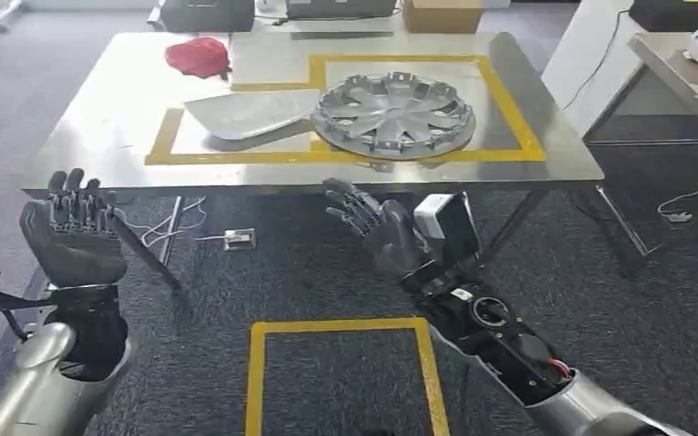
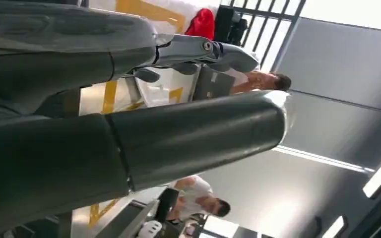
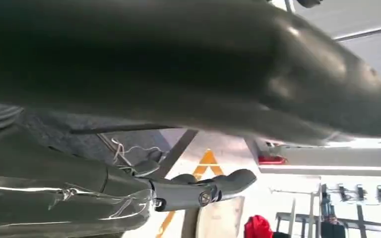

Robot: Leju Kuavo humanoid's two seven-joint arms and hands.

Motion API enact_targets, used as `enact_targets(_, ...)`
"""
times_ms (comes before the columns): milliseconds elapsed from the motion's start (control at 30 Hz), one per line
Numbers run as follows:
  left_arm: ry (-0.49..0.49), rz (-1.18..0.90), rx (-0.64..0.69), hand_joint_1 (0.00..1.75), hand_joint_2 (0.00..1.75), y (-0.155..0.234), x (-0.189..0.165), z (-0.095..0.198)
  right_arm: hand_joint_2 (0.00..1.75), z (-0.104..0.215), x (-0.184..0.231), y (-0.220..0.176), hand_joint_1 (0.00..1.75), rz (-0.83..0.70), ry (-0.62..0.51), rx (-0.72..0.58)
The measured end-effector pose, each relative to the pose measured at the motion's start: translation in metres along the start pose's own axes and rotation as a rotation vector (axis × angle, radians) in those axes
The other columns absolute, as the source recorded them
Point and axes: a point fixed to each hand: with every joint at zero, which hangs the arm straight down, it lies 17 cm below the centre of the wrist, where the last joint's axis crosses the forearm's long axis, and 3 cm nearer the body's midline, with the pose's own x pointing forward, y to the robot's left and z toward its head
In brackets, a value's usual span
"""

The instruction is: Take the parts from the cabinet and place them on the table.

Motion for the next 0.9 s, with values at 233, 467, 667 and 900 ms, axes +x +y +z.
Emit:
enact_targets(233, 0.001, 0.004, 0.0, 0.0, 0.0, -0.0005, 0.0004, 0.0012, 0.0, -0.0009, 0.0015, 0.0002, 0.0, 0.001, -0.003, 0.001)
enact_targets(467, 0.003, 0.002, 0.0, 0.0, 0.0, 0.0008, -0.0002, 0.002, 0.0, -0.0024, 0.0027, 0.001, 0.0, 0.0, -0.005, 0.002)
enact_targets(667, 0.004, 0.0, 0.0, 0.0, 0.0, 0.0018, -0.0004, 0.0022, 0.0, -0.0023, 0.0021, 0.0013, 0.0, -0.001, -0.004, 0.002)
enact_targets(900, -0.005, 0.005, -0.002, 0.0, 0.0, 0.0004, 0.0031, 0.0001, 0.0, -0.0026, 0.0024, 0.0018, 0.0, -0.001, -0.005, 0.005)
